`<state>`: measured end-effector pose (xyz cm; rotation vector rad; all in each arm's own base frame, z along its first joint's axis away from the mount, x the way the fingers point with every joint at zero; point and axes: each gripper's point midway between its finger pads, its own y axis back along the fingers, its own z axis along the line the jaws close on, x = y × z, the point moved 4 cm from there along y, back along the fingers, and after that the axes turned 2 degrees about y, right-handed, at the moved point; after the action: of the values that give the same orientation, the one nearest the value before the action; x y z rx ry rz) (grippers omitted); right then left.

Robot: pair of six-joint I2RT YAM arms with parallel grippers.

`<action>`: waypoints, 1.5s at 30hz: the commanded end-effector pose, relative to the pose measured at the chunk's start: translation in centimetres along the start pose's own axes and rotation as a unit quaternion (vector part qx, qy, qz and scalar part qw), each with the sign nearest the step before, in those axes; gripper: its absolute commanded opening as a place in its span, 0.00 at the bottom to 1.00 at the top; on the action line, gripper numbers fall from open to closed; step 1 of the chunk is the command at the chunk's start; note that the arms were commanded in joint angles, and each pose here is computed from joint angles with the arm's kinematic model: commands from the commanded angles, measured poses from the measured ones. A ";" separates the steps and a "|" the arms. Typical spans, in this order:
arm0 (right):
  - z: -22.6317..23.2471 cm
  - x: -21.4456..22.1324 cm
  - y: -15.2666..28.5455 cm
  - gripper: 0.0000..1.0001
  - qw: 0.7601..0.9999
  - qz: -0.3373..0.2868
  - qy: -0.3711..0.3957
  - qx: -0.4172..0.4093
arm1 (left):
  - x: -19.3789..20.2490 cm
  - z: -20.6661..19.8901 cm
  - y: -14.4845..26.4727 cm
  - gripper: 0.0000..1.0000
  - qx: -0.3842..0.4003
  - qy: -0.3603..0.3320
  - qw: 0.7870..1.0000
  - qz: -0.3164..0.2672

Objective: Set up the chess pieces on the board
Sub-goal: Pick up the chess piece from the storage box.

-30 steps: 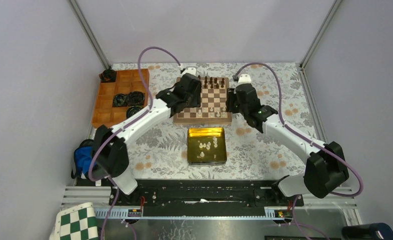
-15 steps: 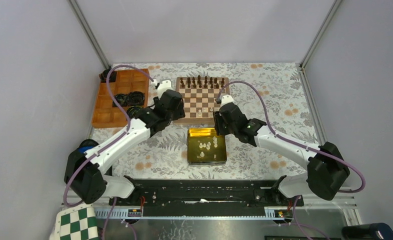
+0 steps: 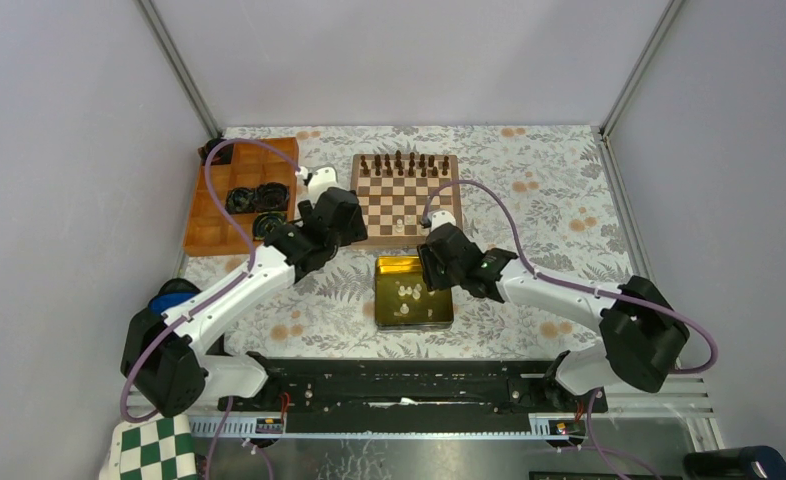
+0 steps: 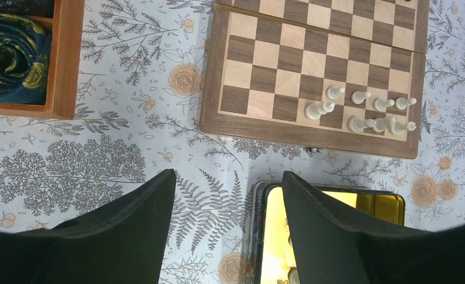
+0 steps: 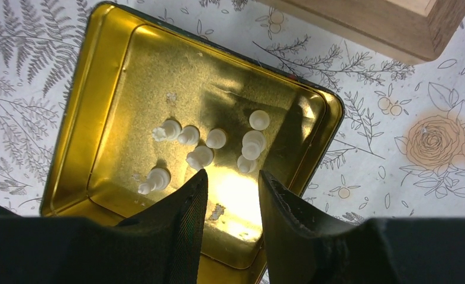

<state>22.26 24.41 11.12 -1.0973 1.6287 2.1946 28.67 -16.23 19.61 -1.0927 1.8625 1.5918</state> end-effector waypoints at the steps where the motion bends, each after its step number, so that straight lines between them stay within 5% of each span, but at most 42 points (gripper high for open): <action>1: 0.5 0.1 -0.7 0.44 1.000 -0.005 -0.007 -0.007 | -1.1 -0.3 0.4 0.74 0.012 0.019 0.999 -0.030; 45: 0.2 -0.5 -3.4 0.37 0.999 -0.003 0.023 0.024 | -0.6 -0.2 0.5 0.75 0.027 -0.008 0.999 -0.026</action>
<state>23.19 24.83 7.43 -1.1008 1.7483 2.1722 28.40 -16.19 19.29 -1.0620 1.8606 1.5707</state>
